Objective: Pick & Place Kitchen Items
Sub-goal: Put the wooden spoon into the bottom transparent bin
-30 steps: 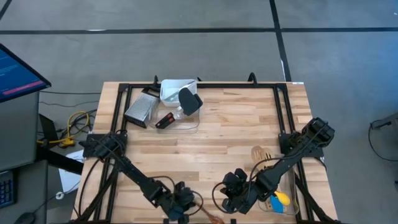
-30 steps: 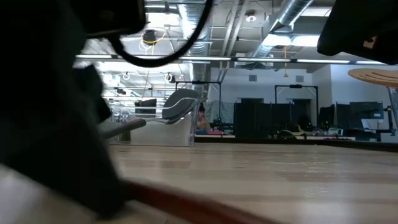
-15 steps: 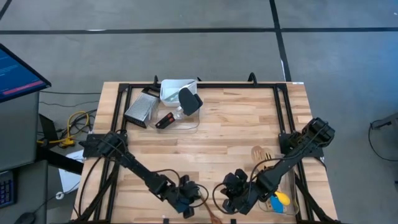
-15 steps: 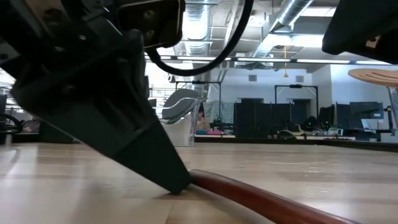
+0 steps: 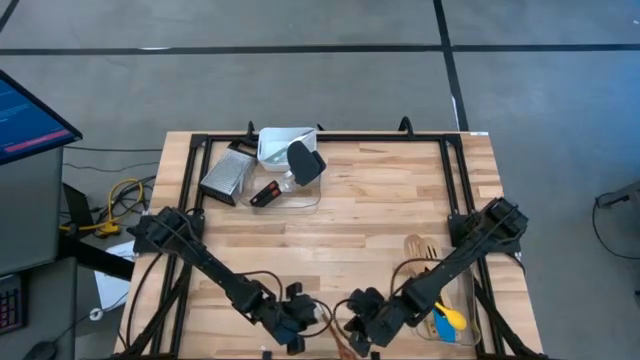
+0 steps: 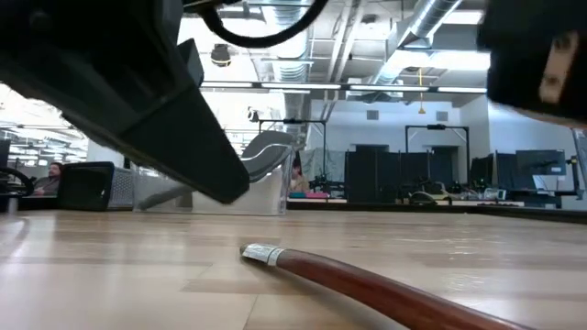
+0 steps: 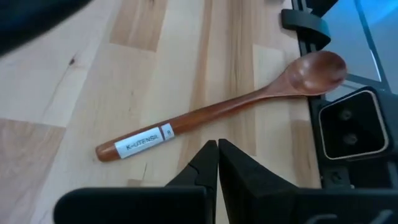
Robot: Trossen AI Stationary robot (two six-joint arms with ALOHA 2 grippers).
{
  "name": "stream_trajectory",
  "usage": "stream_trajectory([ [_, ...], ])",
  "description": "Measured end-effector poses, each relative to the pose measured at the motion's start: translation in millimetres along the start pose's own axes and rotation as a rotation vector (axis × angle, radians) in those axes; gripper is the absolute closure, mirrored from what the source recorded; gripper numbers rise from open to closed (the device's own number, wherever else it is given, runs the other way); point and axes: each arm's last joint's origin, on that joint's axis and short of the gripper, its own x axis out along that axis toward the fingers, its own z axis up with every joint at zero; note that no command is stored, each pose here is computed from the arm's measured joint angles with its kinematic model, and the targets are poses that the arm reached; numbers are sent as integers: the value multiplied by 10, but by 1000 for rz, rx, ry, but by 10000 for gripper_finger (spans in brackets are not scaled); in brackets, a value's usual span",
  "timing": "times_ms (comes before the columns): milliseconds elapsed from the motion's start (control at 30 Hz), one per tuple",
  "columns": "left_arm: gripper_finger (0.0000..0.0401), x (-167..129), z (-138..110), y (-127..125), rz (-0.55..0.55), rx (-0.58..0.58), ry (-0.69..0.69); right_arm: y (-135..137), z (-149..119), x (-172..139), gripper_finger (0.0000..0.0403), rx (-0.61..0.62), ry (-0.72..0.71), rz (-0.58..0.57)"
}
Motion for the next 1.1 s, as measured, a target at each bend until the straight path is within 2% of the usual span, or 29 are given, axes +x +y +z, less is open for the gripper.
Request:
stream_trajectory([
  [167,400,-21,-88,74,17,4,22,-84,-161,247,403,45,81,-54],
  [333,400,-8,-209,175,48,-31,46,199,-175,202,403,47,119,42],
  [467,400,-5,-252,210,58,-50,54,342,-181,140,403,98,134,81],
  [867,399,-8,-240,201,49,-51,45,364,-452,171,403,271,161,45],
  [967,399,-8,-240,201,49,-50,45,366,-518,199,403,257,149,-9],
  [1033,399,-8,-240,201,49,-50,45,487,-499,214,403,264,134,20],
  [1100,399,-8,-239,201,48,-50,45,509,-494,181,403,243,125,-36],
])
